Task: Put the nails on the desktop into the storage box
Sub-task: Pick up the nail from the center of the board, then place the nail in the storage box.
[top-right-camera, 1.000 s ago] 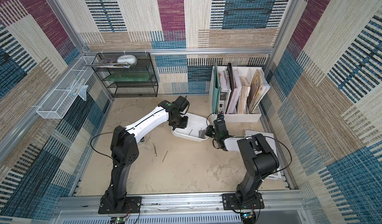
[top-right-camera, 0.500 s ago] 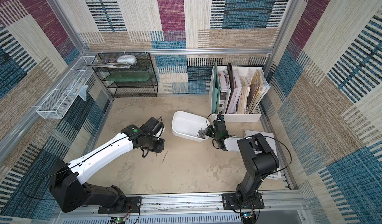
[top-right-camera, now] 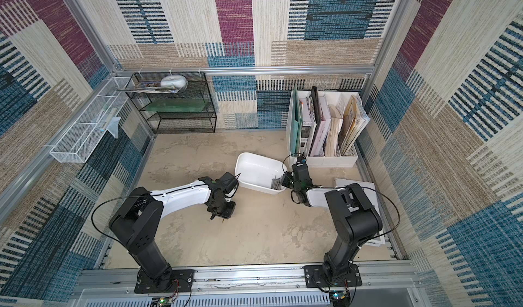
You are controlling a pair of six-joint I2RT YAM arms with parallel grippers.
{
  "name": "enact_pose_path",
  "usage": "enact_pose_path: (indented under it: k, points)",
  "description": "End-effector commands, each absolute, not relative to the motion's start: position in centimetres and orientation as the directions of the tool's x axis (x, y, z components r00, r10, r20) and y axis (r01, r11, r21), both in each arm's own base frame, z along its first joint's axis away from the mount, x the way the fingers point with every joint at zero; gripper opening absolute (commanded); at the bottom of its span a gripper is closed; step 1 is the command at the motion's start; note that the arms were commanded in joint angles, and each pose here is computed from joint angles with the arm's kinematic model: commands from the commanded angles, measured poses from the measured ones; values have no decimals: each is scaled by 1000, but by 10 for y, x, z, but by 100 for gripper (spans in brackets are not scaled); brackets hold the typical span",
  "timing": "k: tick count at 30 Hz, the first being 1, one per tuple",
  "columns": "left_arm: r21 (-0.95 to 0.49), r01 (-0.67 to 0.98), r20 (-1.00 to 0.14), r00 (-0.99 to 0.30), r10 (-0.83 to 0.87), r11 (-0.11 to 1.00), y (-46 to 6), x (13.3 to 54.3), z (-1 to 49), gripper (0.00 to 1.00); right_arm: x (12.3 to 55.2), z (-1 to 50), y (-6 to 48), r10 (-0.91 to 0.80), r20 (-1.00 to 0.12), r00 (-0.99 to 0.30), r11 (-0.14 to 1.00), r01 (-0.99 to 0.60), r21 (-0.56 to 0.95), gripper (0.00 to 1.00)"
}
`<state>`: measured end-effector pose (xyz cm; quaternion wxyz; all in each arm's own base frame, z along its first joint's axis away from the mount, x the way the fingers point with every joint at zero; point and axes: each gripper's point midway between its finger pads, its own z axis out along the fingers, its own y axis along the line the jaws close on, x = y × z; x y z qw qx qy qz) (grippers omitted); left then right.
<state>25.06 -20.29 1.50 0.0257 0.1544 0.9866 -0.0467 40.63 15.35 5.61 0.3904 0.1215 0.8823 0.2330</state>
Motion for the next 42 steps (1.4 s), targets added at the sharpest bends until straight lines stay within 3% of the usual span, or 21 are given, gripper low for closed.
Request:
enact_pose_path:
  k: [1,4,5,13,20,25,30,36,42]
  points:
    - [6,286,-44,-957,286,958,-190,256,1,27,402,49,152,383,-620,-685,871,42,490,0]
    - [29,285,-19,-958,285,958,-186,254,-6,4,400,50,151,380,-624,-683,873,42,486,0]
    - [35,286,-14,-958,287,958,-185,253,-7,0,400,52,150,382,-627,-679,873,43,485,0]
    - [2,282,-65,-957,281,960,-187,248,28,0,389,55,145,422,-636,-646,865,78,495,0]
    - [-93,263,-205,-949,240,960,-192,239,114,0,384,57,146,440,-651,-619,871,119,476,0]
    - [-214,301,-341,-915,217,929,-220,257,199,0,385,57,148,451,-648,-614,869,134,477,0]
    - [-321,362,-382,-895,230,875,-280,298,242,0,385,54,151,455,-642,-618,867,141,478,0]
    - [-335,390,-340,-899,276,858,-336,348,230,0,385,52,153,450,-640,-623,869,142,474,0]
    - [-273,348,-235,-928,289,897,-338,362,173,0,382,49,153,450,-637,-626,869,142,474,0]
